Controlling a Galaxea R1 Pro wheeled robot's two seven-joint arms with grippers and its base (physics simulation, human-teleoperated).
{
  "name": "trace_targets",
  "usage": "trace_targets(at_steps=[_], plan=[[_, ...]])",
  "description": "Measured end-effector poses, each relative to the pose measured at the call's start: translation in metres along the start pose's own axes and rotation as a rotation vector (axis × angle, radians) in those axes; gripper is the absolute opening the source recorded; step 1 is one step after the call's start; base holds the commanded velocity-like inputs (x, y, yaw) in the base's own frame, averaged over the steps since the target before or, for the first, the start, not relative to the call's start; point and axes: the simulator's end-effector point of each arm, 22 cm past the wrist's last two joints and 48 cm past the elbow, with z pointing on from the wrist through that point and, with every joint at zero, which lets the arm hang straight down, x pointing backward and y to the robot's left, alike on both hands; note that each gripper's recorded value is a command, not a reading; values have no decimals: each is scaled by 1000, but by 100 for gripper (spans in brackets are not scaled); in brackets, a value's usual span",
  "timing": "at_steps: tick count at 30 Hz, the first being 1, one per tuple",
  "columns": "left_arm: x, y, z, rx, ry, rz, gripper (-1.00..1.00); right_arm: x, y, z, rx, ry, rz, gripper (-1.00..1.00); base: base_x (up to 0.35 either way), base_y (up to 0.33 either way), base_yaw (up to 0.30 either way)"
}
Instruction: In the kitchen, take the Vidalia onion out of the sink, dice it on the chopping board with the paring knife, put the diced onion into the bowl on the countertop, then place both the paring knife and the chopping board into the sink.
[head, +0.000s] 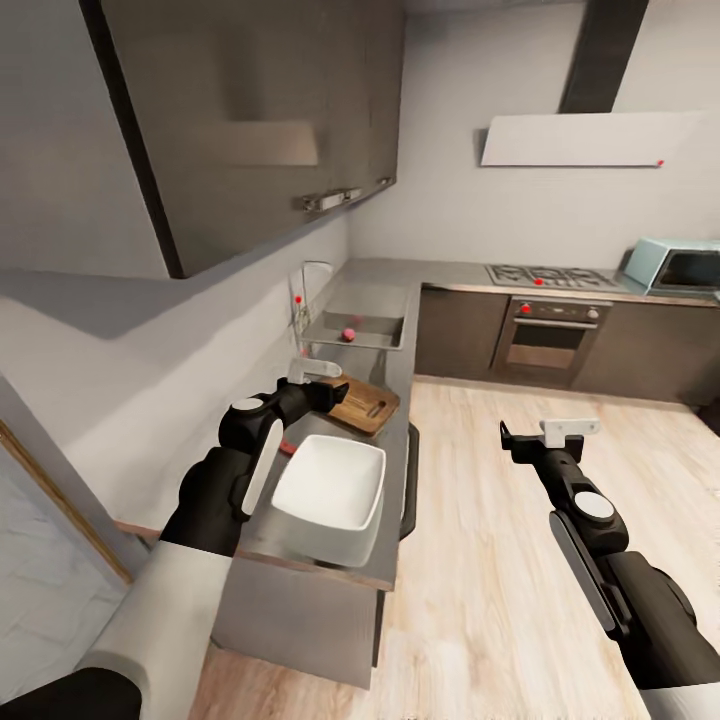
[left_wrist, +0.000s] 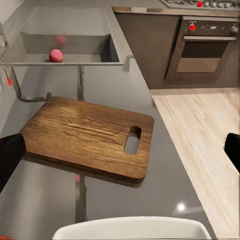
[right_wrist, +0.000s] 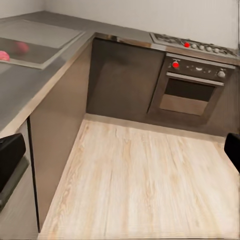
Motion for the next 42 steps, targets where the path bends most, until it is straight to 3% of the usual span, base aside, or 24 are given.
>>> trace_targets(at_steps=[8, 11, 14, 15, 20, 25, 30, 42], plan=[[0, 1, 0, -2, 0, 0, 100, 0, 0, 0, 0, 0, 0, 100, -17, 113, -211], [11, 15, 2, -19, 20, 10, 100, 0, 0, 0, 0, 0, 0, 100, -1, 5, -210], [13, 25, 6, -31, -52, 27, 100, 0, 0, 0, 0, 0, 0, 100, 0, 1, -207], [6, 27, 4, -38, -176, 42, 100, 0, 0, 0, 0, 0, 0, 100, 0, 0, -206], [4, 28, 1, -41, -238, 48, 100, 0, 0, 0, 0, 0, 0, 100, 0, 0, -203], [4, 29, 0, -45, -248, 47, 100, 0, 0, 0, 0, 0, 0, 100, 0, 0, -104], [5, 49, -3, -80, -245, 14, 100, 0, 1, 0, -1, 0, -1, 100, 0, 158, -7], [1, 49, -5, -82, -254, 11, 100, 1, 16, -2, -31, 0, -16, 100, 0, 90, 0]])
